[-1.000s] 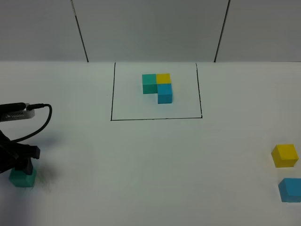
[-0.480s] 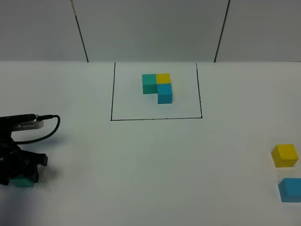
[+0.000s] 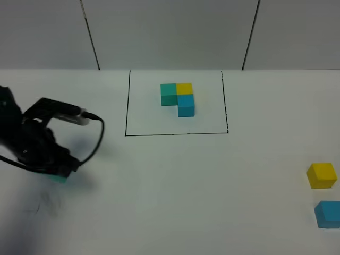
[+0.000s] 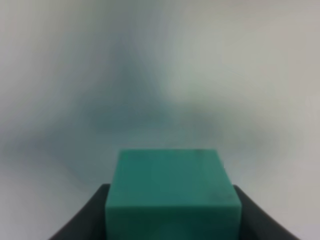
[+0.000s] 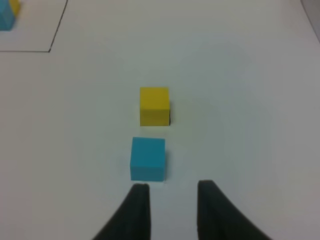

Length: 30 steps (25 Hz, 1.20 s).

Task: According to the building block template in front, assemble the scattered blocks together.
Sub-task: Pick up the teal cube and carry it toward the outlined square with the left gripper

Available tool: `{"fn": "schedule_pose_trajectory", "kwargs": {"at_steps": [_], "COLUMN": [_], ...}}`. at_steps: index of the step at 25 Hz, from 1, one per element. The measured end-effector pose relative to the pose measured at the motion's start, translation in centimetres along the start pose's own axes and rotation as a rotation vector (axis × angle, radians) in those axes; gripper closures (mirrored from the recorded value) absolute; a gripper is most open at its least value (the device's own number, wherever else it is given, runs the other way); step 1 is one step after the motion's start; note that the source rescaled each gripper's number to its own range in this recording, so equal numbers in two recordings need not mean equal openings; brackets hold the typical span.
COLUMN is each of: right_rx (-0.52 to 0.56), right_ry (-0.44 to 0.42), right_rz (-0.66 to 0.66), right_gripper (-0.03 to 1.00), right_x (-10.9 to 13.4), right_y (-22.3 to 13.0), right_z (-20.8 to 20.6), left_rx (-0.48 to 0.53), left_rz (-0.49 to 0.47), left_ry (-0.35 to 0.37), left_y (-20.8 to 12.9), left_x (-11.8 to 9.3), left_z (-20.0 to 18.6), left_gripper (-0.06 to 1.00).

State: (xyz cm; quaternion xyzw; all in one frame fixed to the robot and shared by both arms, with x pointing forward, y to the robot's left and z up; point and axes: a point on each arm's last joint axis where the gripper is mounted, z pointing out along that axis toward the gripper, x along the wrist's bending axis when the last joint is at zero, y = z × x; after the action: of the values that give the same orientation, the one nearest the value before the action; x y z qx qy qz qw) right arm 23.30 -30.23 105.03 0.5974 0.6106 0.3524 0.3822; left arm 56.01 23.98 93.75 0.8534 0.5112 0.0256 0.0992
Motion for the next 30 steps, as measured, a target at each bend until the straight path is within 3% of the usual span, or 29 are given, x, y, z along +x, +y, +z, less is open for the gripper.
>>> {"fn": "schedule_pose_trajectory", "kwargs": {"at_steps": [3,8,10,14,17,24,30], "right_rx": [0.0,0.0,0.0,0.0,0.0,0.0,0.0], "right_ry": [0.0,0.0,0.0,0.0,0.0,0.0,0.0], "right_rz": [0.0,0.0,0.0,0.0,0.0,0.0,0.0], "right_gripper": [0.97,0.97,0.97,0.97,0.97,0.97,0.97], "right_x": [0.0,0.0,0.0,0.0,0.0,0.0,0.0], "right_y": [0.0,0.0,0.0,0.0,0.0,0.0,0.0], "right_z": [0.0,0.0,0.0,0.0,0.0,0.0,0.0], "left_rx": [-0.079,-0.173,-0.145,0.014,0.117,0.225,0.22], "left_rz": [0.324,0.648,0.748,0.94,0.99,1.04,1.052], "left_ry": [-0.102,-0.183,-0.191,-0.15,-0.087,-0.035,-0.023], "left_y": [2.9,7.1,8.2,9.7,10.7,11.2,11.3], "left_x": [-4.9,-12.3,-14.4,-17.0,-17.3,-16.6,-16.5], "left_z": [-1.0,-1.8,-1.3,0.5,1.9,4.9,7.2], "left_gripper": [0.93,0.93,0.93,0.93,0.93,0.93,0.93]}}
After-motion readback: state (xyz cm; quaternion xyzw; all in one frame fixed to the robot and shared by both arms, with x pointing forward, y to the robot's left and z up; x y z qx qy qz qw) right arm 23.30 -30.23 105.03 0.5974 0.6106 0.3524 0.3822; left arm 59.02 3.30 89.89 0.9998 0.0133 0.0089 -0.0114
